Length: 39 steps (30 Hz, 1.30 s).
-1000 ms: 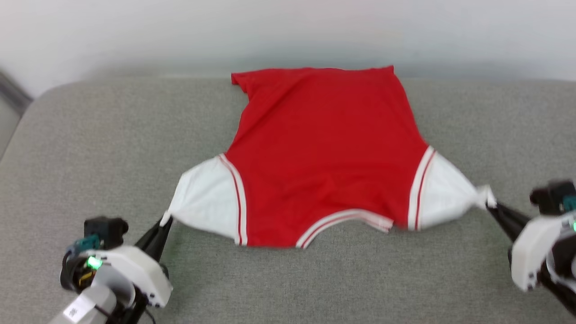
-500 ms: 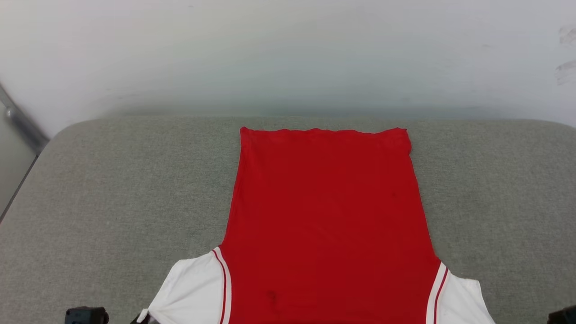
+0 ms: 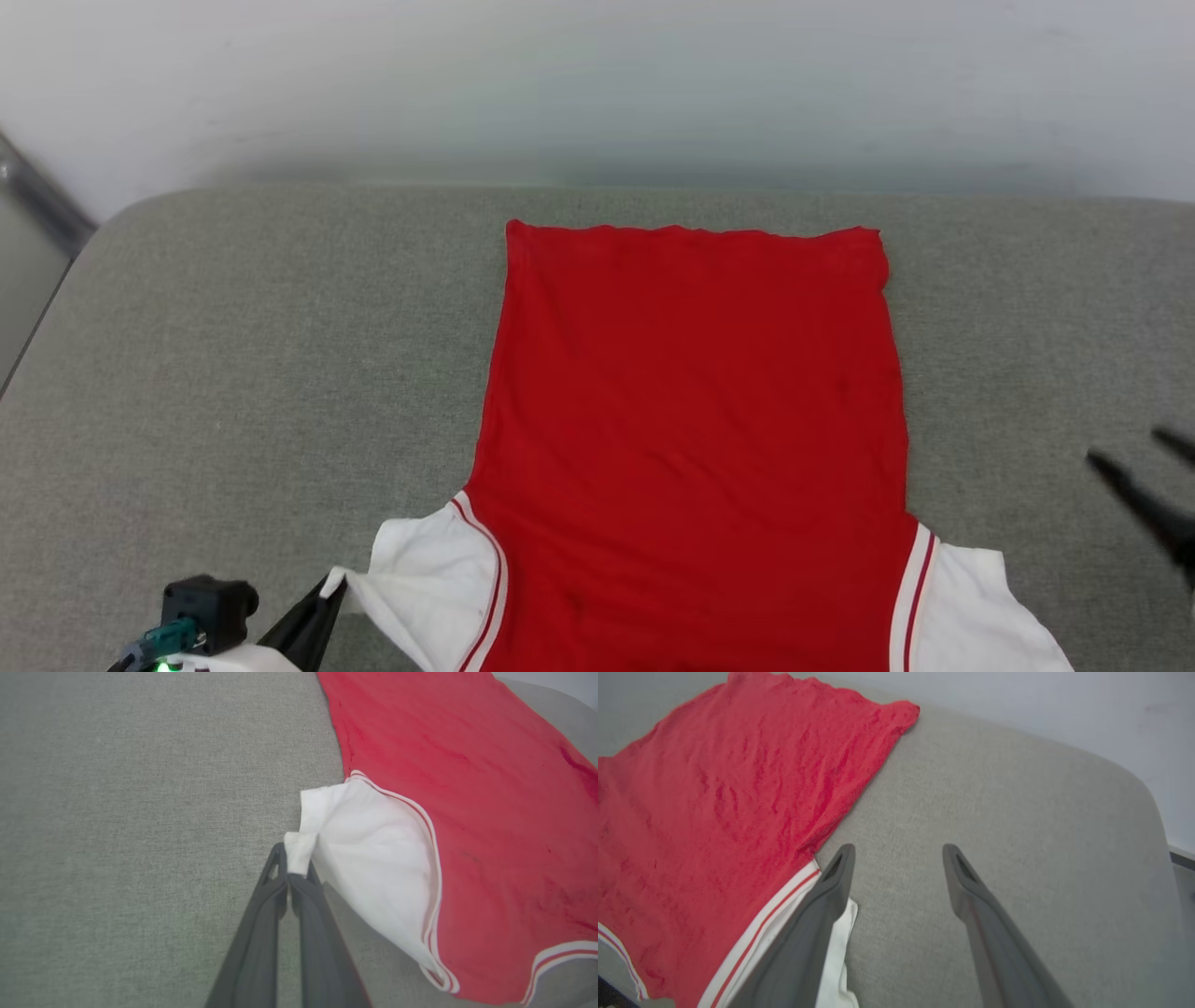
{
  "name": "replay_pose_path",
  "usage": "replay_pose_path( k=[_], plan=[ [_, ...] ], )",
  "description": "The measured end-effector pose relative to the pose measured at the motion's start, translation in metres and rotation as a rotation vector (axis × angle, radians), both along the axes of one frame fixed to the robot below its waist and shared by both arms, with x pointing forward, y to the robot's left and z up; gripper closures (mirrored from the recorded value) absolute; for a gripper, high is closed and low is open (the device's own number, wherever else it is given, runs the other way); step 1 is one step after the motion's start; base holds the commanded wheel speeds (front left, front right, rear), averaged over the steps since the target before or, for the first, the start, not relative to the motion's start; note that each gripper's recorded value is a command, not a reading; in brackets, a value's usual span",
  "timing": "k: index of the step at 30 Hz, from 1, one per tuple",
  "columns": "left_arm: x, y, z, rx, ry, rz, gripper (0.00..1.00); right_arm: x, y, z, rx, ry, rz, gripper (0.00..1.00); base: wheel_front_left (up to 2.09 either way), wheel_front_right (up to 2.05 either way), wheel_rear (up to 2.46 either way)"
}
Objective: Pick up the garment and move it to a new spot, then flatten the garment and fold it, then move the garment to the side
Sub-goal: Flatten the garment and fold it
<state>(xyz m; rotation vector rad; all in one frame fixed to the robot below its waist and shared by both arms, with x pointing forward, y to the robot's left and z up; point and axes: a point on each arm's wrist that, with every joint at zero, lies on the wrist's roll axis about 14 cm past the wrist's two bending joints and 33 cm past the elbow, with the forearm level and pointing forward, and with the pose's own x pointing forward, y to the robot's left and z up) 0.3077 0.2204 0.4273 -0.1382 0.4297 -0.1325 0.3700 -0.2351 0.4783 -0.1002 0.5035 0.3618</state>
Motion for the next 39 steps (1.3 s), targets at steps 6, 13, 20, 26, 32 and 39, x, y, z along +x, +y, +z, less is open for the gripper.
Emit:
replay_pose_path(
  k=[6, 13, 20, 26, 32, 39],
  plan=[
    [0.025, -0.007, 0.014, 0.017, -0.057, -0.031, 1.00, 0.093, 0.006, 0.108, -0.036, -0.306, 0.008, 0.00, 0.00, 0.00, 0.00],
    [0.056, -0.021, 0.013, 0.015, -0.084, -0.062, 1.00, 0.197, 0.049, 0.099, -0.122, -0.109, 0.053, 0.00, 0.00, 0.00, 0.00],
    [0.071, -0.024, -0.001, 0.018, -0.074, -0.057, 1.00, 0.239, 0.068, 0.022, -0.248, 0.267, 0.049, 0.00, 0.00, 0.00, 0.00],
    [0.077, -0.022, -0.013, 0.029, -0.052, -0.044, 1.00, 0.254, 0.085, -0.037, -0.283, 0.479, 0.046, 0.00, 0.00, 0.00, 0.00],
    [0.084, -0.020, -0.024, 0.046, -0.038, -0.038, 1.00, 0.255, 0.094, -0.095, -0.307, 0.603, 0.053, 0.00, 0.00, 0.00, 0.00],
    [0.087, -0.023, -0.034, 0.044, -0.023, -0.045, 1.00, 0.248, 0.098, -0.131, -0.306, 0.671, 0.069, 0.09, 0.00, 0.00, 0.00]
  ],
)
